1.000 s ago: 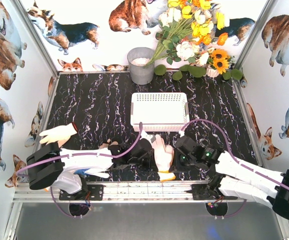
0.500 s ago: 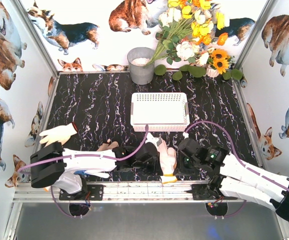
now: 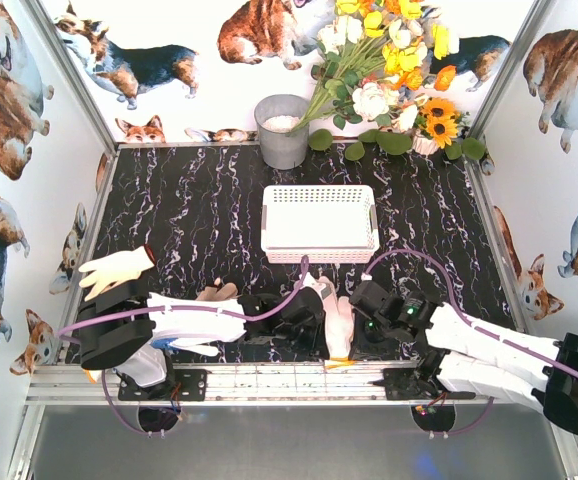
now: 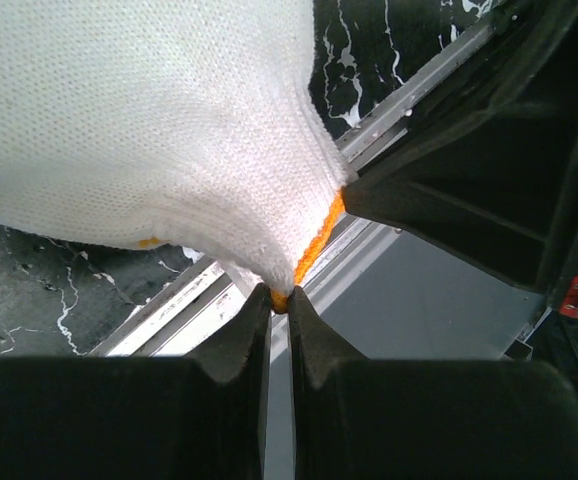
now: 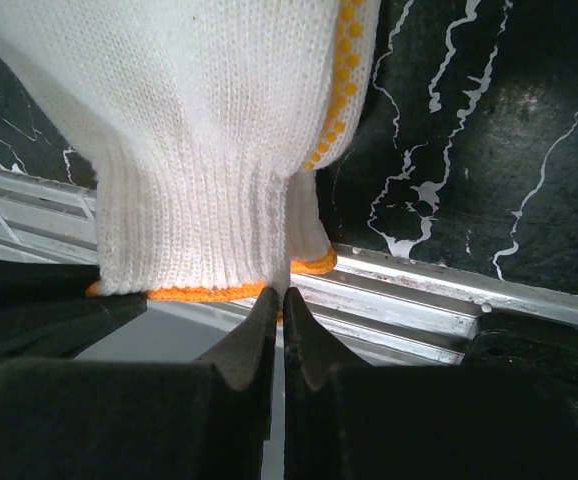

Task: Put the gloves into the storage basket
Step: Pair the glove with the glove.

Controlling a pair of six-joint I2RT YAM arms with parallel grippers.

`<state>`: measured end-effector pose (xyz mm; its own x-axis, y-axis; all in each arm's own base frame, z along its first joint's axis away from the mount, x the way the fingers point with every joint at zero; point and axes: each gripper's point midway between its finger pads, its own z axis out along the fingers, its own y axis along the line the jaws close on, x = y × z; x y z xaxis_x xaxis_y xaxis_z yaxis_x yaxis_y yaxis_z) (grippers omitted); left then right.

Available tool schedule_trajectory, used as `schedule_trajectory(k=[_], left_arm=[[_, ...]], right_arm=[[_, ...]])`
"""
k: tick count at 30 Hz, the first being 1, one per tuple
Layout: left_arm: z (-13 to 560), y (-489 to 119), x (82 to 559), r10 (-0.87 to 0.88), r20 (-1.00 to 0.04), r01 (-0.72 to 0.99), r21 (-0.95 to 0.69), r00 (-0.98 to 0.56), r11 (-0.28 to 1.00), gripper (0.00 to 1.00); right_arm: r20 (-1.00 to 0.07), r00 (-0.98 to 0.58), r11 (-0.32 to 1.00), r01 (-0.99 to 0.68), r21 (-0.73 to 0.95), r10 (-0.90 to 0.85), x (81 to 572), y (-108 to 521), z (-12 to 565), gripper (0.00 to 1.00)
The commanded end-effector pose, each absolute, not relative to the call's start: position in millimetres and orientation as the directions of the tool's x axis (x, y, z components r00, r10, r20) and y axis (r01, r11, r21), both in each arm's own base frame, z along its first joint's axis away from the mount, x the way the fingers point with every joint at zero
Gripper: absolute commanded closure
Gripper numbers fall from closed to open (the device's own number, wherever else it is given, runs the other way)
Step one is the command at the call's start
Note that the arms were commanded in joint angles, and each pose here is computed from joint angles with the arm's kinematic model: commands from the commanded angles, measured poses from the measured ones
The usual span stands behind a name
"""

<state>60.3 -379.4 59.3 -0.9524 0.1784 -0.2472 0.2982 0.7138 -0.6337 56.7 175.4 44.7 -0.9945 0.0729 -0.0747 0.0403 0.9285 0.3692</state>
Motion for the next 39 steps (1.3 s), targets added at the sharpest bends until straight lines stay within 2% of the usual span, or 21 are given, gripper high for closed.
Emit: schedule_trajectory(k=[1,19,28,36,39], left_arm=[[70.3,-389.6,53.4,0.215,-0.246,0.326,-0.661,-0.945,0.676,0.99],[65.6,-401.3,30.4,0.289,-0.202,0.345,-0.695,-0.936,0.631,1.00],[61.4,-403.8,26.2,0.301,-0.190,0.343,-0.712,-0.934,0.613,0.91],[53.9,-399.8,25.0,0.311,-0.187,0.348,-0.704,-0.932,0.620,0.88],[54.9,-397.9,26.5,0.302,-0.199,0.350,-0.703,-0.932,0.619,0.83]], right_arm=[[-0.081,-0.994,0.924,0.040,0.379,0.077,59.2,179.7,44.3,1.00],[-0.092,-0.993,0.942,0.038,0.334,0.073,63.2,175.1,47.1,1.00],[-0.057,-0.997,0.933,0.030,0.359,0.053,52.6,174.6,52.5,1.00],[-0.037,-0.999,0.940,0.016,0.340,0.031,43.8,165.2,54.3,0.99],[-0.033,-0.999,0.943,0.018,0.333,0.031,42.1,162.5,49.5,0.99]])
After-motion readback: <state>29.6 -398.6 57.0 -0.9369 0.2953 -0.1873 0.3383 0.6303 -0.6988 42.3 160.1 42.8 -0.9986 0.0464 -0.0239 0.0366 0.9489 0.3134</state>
